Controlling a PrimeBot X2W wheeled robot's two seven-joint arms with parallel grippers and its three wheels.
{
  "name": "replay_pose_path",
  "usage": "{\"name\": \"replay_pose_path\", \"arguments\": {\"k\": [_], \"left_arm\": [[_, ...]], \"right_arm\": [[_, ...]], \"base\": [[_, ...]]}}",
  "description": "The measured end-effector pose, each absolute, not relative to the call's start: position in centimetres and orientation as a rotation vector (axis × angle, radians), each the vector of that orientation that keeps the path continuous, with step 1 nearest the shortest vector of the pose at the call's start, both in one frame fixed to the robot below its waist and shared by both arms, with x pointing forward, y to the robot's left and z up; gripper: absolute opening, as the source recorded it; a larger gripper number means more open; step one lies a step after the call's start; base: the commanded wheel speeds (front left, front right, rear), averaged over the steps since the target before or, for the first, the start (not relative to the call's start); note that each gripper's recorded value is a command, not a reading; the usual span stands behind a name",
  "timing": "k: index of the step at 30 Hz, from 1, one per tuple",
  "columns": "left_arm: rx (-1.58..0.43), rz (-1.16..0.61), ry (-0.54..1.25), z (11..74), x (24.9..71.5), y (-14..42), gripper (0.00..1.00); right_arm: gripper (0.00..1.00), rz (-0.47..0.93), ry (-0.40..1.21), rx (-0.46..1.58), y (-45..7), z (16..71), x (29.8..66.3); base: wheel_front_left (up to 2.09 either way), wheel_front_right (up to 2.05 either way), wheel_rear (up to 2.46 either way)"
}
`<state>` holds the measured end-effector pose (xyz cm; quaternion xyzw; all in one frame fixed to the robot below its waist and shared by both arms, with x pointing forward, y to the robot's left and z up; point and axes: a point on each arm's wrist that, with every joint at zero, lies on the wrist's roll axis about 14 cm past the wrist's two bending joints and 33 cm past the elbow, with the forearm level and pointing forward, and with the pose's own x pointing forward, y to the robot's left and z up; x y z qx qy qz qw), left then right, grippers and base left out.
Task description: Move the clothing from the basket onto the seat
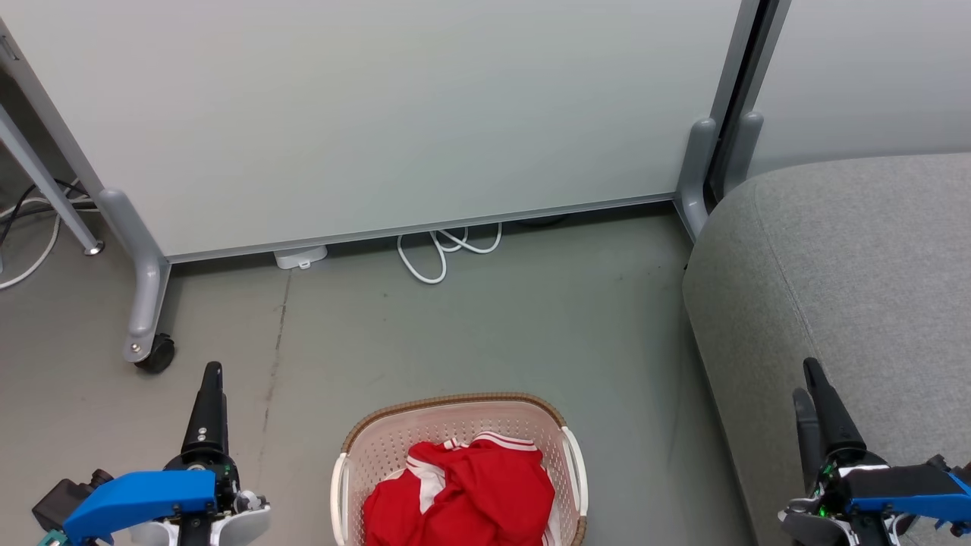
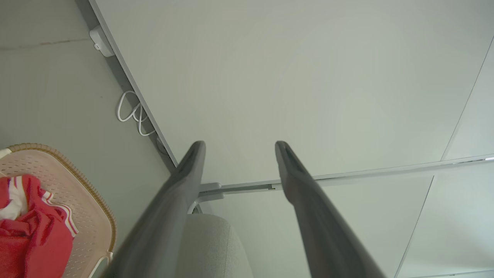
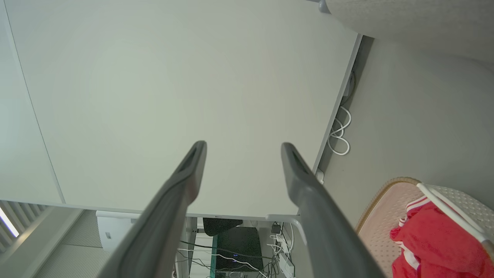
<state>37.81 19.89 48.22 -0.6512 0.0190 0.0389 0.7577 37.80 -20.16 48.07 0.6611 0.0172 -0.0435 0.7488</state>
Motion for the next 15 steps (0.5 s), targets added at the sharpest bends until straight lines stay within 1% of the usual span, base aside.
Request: {"name": "replay_pose_path", "arguments": {"k": [15], "left_arm": [[-1.095,0.053,0.024,49.7,38.5,19.2,1.0]], "right_arm": [[1.0,-0.049,0.011,1.143,-19.4,49.6,38.5]], "base": [[0.0,0.0,0.0]]}}
